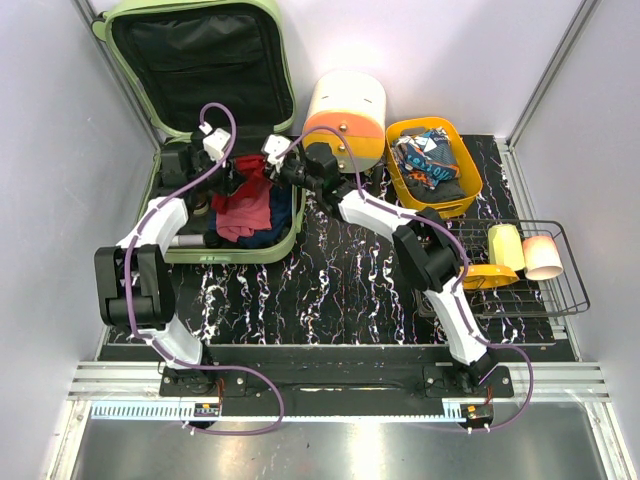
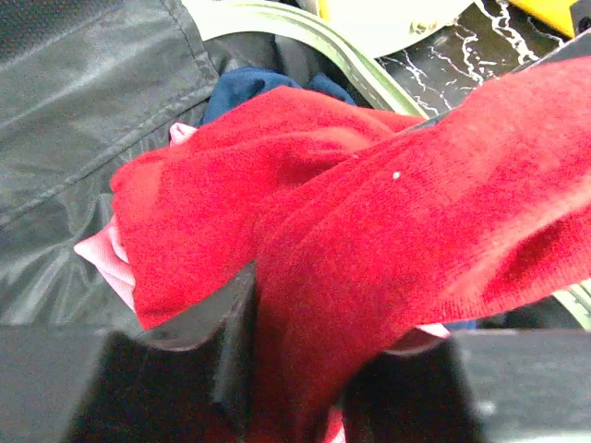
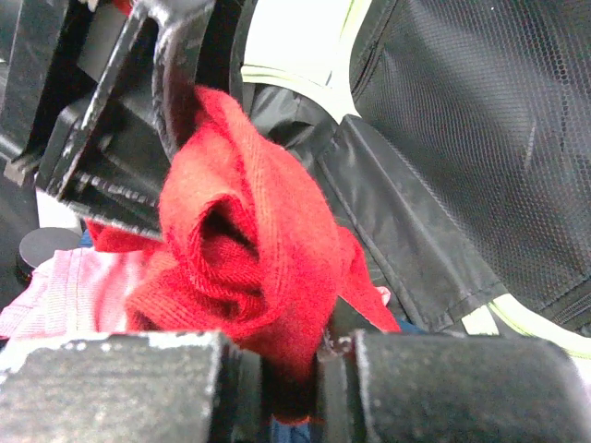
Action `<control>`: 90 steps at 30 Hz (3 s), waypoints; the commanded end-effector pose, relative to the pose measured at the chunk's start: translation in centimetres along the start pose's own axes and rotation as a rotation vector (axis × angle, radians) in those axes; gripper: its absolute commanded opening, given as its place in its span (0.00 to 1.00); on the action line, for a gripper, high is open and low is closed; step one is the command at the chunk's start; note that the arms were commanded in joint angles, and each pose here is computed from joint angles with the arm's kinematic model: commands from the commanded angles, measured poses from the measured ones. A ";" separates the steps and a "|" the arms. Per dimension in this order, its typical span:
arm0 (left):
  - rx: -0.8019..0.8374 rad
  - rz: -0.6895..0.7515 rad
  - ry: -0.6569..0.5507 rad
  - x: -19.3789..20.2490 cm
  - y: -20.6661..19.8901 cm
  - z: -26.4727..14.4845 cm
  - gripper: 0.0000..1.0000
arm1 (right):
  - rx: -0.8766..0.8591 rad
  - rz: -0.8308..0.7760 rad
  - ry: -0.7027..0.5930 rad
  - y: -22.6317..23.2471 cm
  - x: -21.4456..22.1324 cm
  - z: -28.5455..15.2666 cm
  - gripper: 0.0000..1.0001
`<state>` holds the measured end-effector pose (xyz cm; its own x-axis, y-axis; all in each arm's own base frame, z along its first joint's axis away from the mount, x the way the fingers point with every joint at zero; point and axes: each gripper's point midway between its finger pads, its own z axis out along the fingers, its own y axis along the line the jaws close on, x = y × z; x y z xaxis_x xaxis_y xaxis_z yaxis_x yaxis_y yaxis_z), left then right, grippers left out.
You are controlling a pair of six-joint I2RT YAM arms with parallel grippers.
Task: Open, take out, and arrange the luggage
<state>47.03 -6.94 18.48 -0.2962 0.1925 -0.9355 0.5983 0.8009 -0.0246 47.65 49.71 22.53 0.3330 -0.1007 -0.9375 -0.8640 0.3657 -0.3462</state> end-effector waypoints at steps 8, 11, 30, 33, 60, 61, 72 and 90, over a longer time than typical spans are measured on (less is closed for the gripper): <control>0.199 0.130 -0.055 -8.1 -2.4 -3.4 0.00 | -0.021 -0.148 -0.125 -2.6 -10.3 -4.6 0.47; 0.264 0.133 -0.033 -8.7 -4.1 -4.0 0.00 | -0.051 -0.172 -0.112 -2.1 -10.0 -5.1 0.69; 0.439 0.139 -0.039 -11.2 -10.9 -5.6 0.00 | -0.303 -0.143 -0.119 2.0 -10.7 -5.4 0.80; 0.457 0.150 -0.035 -11.4 -12.1 -5.7 0.00 | -0.297 -0.139 -0.129 1.7 -11.5 -5.5 0.70; 0.394 0.209 -0.094 -15.7 -12.4 -7.0 0.99 | 0.202 -0.065 0.220 -14.1 -15.7 -30.0 0.00; 0.397 0.206 -0.091 -15.6 -12.5 -7.0 0.99 | 0.208 -0.038 0.258 -14.1 -14.8 -31.0 0.00; 0.418 0.211 -0.054 -13.6 -14.3 -6.9 0.99 | 0.240 0.252 0.390 -15.1 -8.3 -35.4 0.00; 0.392 0.209 0.012 -11.6 -14.1 -7.2 0.99 | 0.414 0.399 0.515 -24.9 4.0 -37.8 0.00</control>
<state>37.19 -16.65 31.09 -0.1994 0.3182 -0.9268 0.8836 0.4673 -0.0297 53.83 7.01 23.84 -0.3727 -0.2208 -0.9013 -0.6578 0.7479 0.0887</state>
